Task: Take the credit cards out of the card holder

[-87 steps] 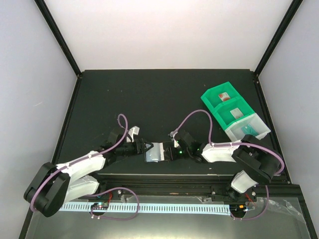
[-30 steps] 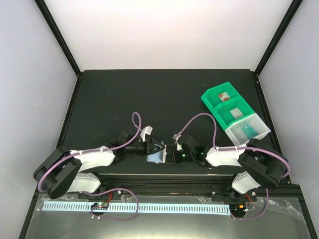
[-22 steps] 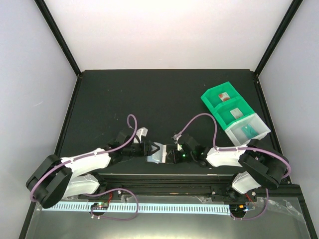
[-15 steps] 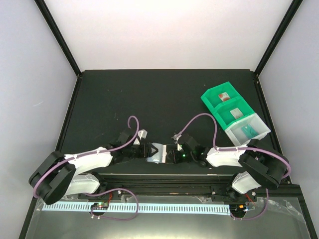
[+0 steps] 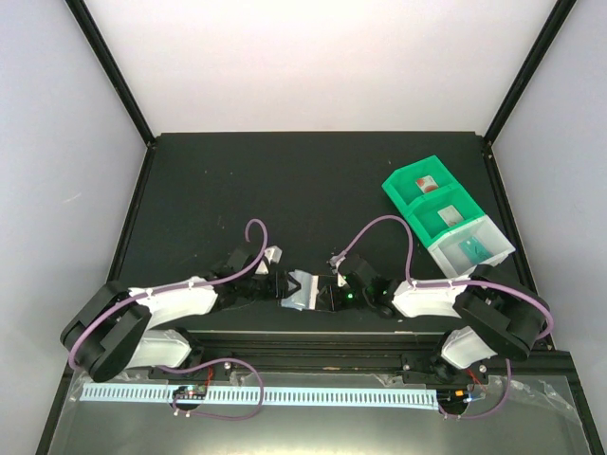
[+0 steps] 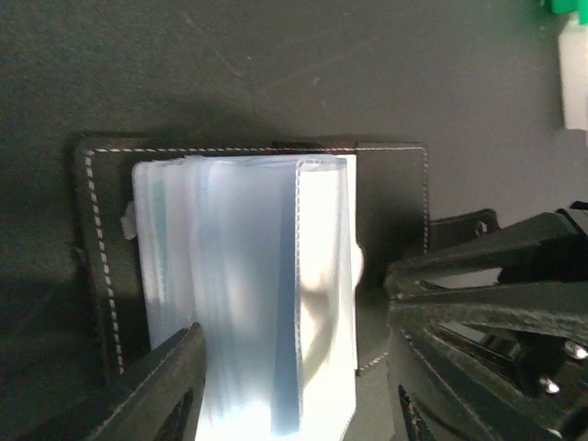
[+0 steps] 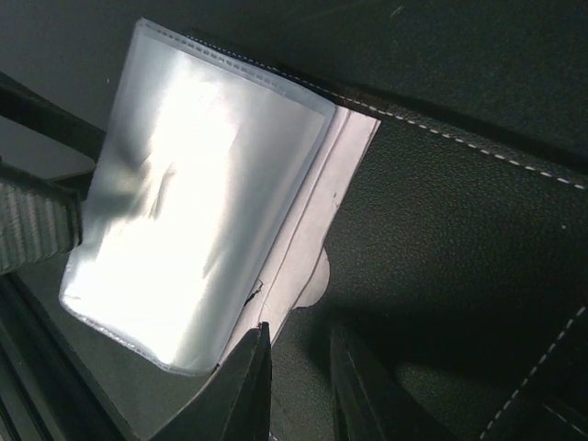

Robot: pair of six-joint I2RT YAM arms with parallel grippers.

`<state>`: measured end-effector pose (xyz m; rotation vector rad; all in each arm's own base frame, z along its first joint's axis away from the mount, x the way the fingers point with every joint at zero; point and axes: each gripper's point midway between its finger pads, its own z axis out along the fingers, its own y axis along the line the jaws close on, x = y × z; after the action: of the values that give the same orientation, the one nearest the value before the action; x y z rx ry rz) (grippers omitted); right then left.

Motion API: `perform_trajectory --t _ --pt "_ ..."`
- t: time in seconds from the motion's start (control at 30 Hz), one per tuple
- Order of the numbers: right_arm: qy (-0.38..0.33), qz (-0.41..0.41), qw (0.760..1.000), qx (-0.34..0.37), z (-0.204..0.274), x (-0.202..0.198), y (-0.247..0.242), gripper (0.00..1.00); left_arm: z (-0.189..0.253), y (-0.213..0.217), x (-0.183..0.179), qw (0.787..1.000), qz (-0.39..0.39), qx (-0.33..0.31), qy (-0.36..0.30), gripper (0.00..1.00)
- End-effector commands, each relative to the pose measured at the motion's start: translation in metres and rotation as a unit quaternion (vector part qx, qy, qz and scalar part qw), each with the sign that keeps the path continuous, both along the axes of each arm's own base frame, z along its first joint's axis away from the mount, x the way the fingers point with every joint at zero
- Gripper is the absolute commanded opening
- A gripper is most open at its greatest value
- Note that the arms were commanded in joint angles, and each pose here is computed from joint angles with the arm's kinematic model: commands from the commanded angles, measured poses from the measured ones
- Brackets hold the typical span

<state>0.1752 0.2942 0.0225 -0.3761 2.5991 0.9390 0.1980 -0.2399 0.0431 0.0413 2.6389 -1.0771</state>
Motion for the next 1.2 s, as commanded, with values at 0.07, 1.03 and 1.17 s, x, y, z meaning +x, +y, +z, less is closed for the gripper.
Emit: perform_trajectory --t 0.07,1.03,1.17 --pt "-0.006 0.007 1.000 0.002 -0.003 0.001 0.005 0.22 0.026 -0.015 -0.004 0.997 -0.012 -0.072 -0.006 0.51" --pt "-0.104 -0.083 0.991 -0.009 0.038 0.021 -0.039 0.36 0.041 -0.079 -0.006 0.986 -0.063 -0.153 0.031 0.45" --pt "-0.115 -0.110 0.987 -0.016 0.046 0.024 -0.052 0.40 0.047 -0.090 -0.009 0.984 -0.079 -0.158 0.027 0.46"
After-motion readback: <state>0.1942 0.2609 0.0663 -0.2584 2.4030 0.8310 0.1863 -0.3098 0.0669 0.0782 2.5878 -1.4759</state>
